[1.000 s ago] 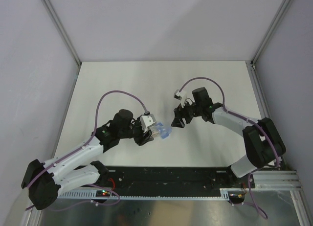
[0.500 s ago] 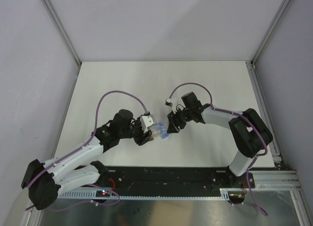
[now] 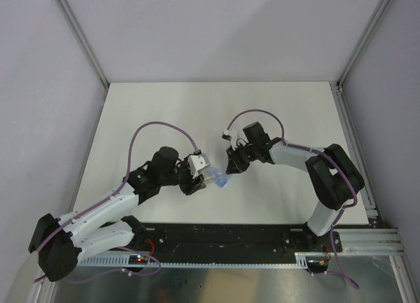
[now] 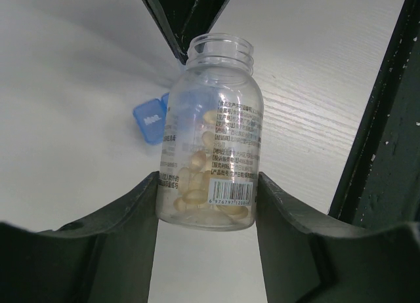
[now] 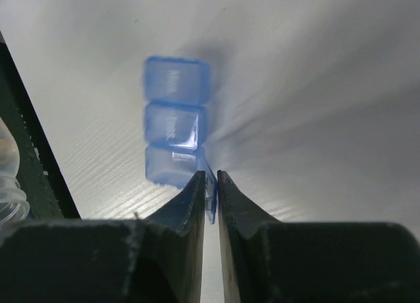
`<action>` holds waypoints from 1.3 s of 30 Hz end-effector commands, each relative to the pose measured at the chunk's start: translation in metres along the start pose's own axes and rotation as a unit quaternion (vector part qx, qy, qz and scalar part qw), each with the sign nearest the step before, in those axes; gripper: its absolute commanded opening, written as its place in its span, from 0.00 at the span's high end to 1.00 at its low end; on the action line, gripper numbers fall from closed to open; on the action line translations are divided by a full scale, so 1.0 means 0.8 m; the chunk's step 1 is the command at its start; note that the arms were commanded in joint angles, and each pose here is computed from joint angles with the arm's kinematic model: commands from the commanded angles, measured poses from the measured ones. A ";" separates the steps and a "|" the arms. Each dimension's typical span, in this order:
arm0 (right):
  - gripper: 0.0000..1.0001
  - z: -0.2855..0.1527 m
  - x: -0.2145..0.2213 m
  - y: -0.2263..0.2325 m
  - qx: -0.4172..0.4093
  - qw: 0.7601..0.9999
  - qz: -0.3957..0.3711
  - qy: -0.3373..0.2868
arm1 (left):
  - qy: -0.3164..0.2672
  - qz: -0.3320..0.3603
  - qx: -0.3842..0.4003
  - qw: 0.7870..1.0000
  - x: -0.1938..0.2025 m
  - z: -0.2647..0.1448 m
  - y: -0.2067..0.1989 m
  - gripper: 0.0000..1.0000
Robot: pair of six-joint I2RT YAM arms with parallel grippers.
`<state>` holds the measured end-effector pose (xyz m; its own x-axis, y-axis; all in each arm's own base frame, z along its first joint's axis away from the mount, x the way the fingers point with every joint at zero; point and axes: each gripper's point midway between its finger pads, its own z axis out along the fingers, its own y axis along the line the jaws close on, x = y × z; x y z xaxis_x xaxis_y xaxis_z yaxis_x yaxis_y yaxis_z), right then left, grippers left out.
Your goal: Sort the pills into containers
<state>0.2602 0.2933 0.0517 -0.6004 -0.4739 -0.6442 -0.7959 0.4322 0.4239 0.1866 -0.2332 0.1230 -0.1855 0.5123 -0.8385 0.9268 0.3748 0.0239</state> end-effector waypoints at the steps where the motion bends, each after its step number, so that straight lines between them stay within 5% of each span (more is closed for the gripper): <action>1: 0.86 -0.001 -0.020 -0.006 0.016 1.000 -0.005 -0.014 | -0.024 0.020 -0.009 0.999 -0.014 -0.003 0.006 1.00; 13: 0.99 -0.015 -0.030 -0.012 0.051 0.998 0.002 -0.024 | -0.017 0.022 -0.020 0.999 -0.012 -0.001 0.012 1.00; 39: 1.00 -0.052 -0.037 -0.054 0.129 0.986 0.087 -0.064 | -0.012 0.016 -0.065 0.998 -0.030 0.024 0.049 1.00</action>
<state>0.2979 0.2567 0.0618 -0.6960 -0.3541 -0.6247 -0.6581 0.6624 0.3579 0.2044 -0.2319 0.1023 -0.2072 0.5756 -0.7910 0.9125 0.4052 0.0559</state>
